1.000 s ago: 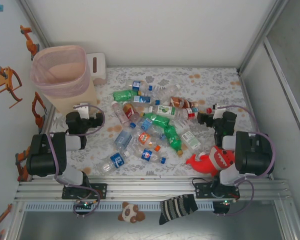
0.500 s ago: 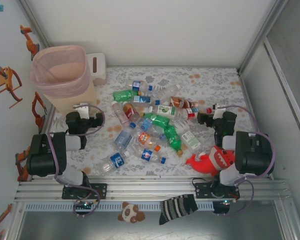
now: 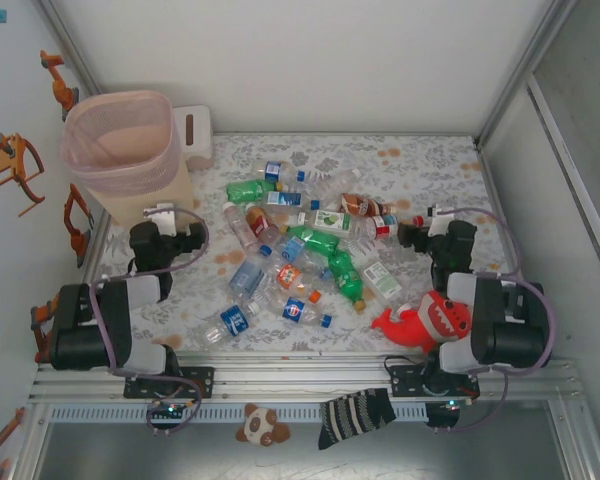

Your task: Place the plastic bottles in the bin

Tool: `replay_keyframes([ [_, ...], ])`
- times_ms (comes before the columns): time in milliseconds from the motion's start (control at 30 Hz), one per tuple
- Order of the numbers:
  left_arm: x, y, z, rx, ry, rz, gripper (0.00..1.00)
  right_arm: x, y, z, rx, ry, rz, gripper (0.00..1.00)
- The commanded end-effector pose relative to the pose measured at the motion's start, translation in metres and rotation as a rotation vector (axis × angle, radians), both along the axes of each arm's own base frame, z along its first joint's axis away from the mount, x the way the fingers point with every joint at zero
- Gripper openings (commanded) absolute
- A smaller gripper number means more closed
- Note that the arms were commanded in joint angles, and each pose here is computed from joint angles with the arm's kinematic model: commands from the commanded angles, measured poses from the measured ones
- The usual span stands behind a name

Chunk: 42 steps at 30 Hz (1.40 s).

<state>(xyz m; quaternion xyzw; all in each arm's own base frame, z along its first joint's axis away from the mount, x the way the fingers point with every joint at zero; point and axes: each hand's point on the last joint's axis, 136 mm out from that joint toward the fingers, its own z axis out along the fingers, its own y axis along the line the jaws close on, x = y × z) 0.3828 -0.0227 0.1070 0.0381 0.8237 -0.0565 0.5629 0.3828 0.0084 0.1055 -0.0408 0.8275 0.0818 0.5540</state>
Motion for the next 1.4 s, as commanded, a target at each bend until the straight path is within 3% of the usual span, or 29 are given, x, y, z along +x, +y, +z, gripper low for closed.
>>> replay_keyframes([
  [0,0.001,0.000,0.019,0.030,0.008,0.019,0.97,-0.001,0.002,0.022,0.003,-0.014,0.010,0.92],
  [300,-0.016,-0.029,0.063,0.008,0.150,-0.042,0.97,-0.021,0.010,0.061,0.048,0.024,0.009,0.91],
  [533,-0.060,-0.053,0.066,-0.044,0.427,-0.090,1.00,-0.036,0.014,0.078,0.118,0.134,-0.025,0.91],
  [867,-0.128,-0.110,0.071,0.179,0.599,-0.252,0.95,-0.047,0.033,0.091,0.266,0.271,0.008,0.89],
  [1167,-0.187,-0.134,0.057,0.397,0.763,-0.242,0.93,-0.049,0.038,0.090,0.274,0.285,0.032,0.88],
  [1367,-0.220,-0.144,0.028,0.436,0.873,-0.188,0.92,-0.047,0.040,0.091,0.285,0.291,0.042,0.87],
])
